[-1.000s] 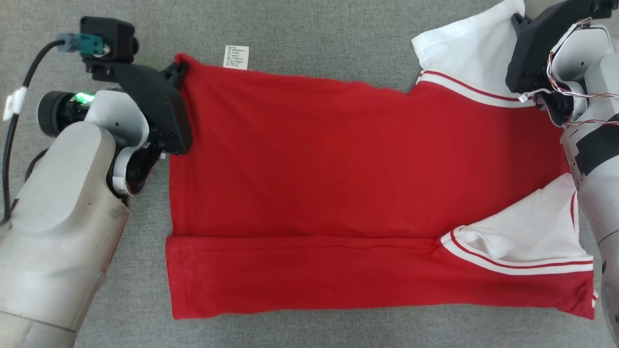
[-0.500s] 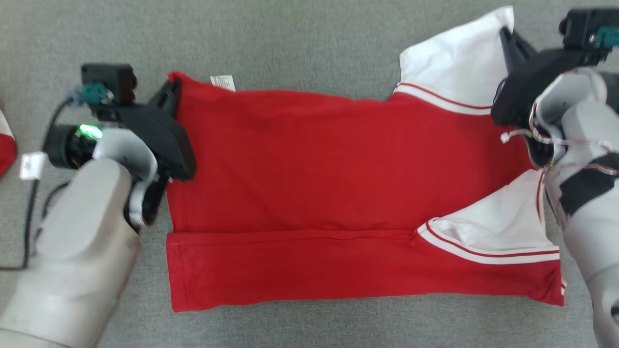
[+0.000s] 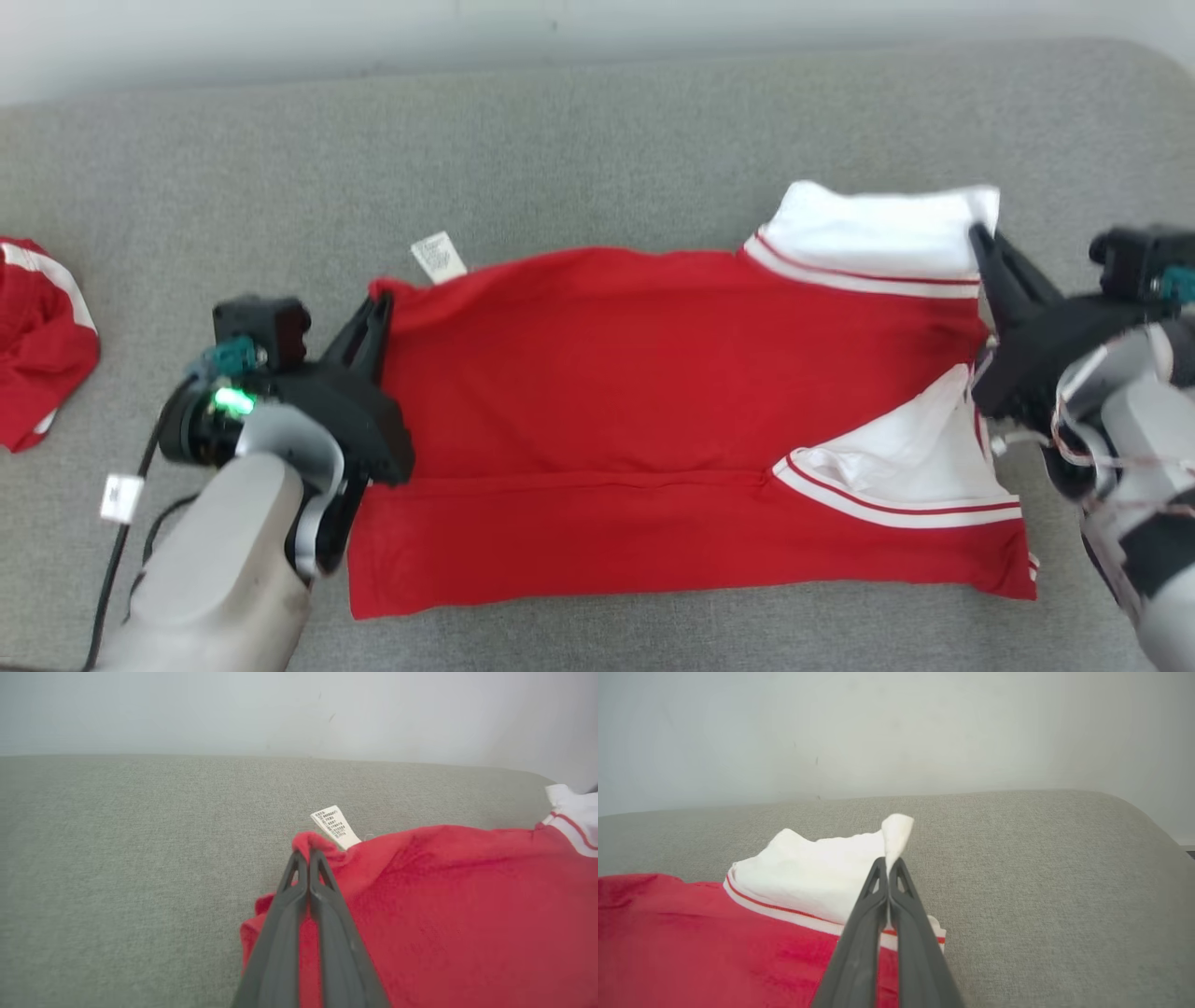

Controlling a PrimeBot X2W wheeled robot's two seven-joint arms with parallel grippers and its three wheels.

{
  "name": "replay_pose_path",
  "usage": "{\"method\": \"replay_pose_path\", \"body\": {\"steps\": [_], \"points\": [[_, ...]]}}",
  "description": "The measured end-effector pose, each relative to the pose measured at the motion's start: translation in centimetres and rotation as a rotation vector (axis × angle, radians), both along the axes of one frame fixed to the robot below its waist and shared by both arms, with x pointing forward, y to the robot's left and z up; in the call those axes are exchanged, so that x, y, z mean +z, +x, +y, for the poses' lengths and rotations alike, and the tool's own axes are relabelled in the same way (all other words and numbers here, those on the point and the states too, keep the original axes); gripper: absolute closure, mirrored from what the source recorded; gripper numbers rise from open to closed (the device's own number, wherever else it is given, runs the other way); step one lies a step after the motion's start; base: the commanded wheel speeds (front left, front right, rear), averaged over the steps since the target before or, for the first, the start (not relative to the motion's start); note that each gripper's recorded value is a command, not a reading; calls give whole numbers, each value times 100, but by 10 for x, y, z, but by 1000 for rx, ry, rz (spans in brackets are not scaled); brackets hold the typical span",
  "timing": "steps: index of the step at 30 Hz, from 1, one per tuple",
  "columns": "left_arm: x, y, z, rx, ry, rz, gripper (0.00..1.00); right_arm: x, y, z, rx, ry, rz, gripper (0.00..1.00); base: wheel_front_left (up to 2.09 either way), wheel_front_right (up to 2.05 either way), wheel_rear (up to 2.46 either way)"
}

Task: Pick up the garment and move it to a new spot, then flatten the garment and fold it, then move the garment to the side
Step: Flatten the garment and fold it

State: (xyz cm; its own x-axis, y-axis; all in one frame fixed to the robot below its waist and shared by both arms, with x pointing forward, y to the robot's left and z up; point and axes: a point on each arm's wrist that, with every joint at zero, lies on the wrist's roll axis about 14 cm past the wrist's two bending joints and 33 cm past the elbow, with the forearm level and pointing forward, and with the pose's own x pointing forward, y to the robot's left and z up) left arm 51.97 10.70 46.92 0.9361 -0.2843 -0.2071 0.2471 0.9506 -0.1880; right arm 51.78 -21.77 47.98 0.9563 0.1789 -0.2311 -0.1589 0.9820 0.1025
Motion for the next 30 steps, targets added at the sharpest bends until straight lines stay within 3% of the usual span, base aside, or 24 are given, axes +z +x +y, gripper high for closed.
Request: {"method": "replay_pose_path", "body": {"steps": [15,26,27,28,29,30], "points": [[-29,-41,8,8,57,78,100,-35,-81,-24,0,-42,170,100,0,0,0],[-41,-62,15,47,40,113,100,-40,-102,-15,27,-41,204,100,0,0,0],[-42,-64,15,50,38,116,92,-42,-104,-14,31,-46,213,90,0,0,0],[-43,-67,16,52,37,118,55,-44,-106,-12,35,-49,224,78,0,0,0],[-44,-69,16,53,35,120,0,-46,-108,-11,38,-49,233,56,0,0,0],[-43,-70,17,54,32,119,0,-48,-110,-9,42,-48,242,4,0,0,0]]}}
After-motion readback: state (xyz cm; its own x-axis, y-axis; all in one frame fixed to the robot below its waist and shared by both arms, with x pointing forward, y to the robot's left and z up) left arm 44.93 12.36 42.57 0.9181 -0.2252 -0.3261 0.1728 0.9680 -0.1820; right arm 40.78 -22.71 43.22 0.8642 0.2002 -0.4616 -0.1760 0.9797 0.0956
